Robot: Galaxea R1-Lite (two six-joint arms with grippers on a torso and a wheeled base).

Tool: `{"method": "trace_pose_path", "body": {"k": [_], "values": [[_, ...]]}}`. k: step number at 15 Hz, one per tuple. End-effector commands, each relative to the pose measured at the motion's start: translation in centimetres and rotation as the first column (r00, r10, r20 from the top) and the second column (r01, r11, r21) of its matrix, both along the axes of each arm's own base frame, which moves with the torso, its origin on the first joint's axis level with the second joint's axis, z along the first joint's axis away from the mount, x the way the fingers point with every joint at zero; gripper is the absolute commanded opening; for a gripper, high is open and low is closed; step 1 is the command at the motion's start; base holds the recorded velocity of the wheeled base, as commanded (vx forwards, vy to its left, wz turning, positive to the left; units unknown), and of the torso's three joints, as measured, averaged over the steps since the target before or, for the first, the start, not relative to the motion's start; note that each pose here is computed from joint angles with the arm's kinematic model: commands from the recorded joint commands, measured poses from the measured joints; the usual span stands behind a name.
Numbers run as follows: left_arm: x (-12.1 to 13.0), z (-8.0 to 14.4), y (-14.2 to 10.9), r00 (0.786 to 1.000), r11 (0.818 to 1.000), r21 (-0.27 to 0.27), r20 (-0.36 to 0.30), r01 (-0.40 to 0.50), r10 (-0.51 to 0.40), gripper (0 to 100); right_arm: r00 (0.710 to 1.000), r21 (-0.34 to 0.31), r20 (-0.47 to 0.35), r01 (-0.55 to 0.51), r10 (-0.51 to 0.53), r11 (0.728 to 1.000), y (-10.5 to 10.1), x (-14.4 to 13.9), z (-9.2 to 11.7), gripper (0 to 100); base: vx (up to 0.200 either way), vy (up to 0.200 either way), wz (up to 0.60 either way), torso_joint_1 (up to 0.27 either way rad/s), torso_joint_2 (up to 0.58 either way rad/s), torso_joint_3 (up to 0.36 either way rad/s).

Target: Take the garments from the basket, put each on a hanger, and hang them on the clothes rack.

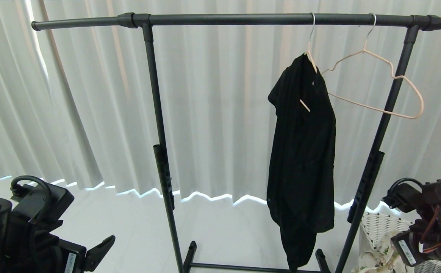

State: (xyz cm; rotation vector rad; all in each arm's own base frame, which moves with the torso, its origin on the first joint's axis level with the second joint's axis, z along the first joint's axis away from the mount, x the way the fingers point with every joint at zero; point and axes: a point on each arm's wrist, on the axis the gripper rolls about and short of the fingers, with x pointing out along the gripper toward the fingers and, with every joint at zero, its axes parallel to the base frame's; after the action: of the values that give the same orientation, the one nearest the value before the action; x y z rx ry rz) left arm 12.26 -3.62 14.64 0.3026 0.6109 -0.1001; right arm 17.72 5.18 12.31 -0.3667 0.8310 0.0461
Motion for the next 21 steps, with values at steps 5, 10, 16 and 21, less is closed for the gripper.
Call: {"method": "trace_pose_path", "body": {"k": [5, 10, 16, 21], "values": [[-2.5, 0.0, 0.2, 0.996, 0.998, -0.024, 0.07, 0.065, -0.063, 100, 0.967, 0.082, 0.201, -0.175, 0.155, 0.981, 2.7, -1.8, 8.9, 0, -0.2, 0.0, 0.0, -0.001, 0.0, 0.004], [-2.8, 0.3, -0.5, 0.987, 0.989, -0.03, 0.084, 0.142, -0.139, 100, 0.944, 0.112, 0.241, -0.259, 0.227, 0.959, 5.1, -1.0, 11.0, 0, -0.12, 0.0, 0.0, 0.002, 0.0, 0.003], [-0.1, 3.8, -7.0, 0.891, 0.867, -0.226, 0.214, 0.445, -0.401, 100, 0.88, 0.229, 0.285, -0.447, 0.38, 0.865, 11.3, 1.0, 13.6, 0, 0.0, 0.0, 0.0, 0.0, 0.0, 0.0], [1.6, 2.2, -11.5, 0.841, 0.81, -0.232, 0.208, 0.538, -0.499, 100, 0.832, 0.278, 0.309, -0.542, 0.461, 0.793, 16.4, 1.4, 14.5, 0, 0.0, 0.0, 0.0, 0.0, 0.0, 0.0]]}}
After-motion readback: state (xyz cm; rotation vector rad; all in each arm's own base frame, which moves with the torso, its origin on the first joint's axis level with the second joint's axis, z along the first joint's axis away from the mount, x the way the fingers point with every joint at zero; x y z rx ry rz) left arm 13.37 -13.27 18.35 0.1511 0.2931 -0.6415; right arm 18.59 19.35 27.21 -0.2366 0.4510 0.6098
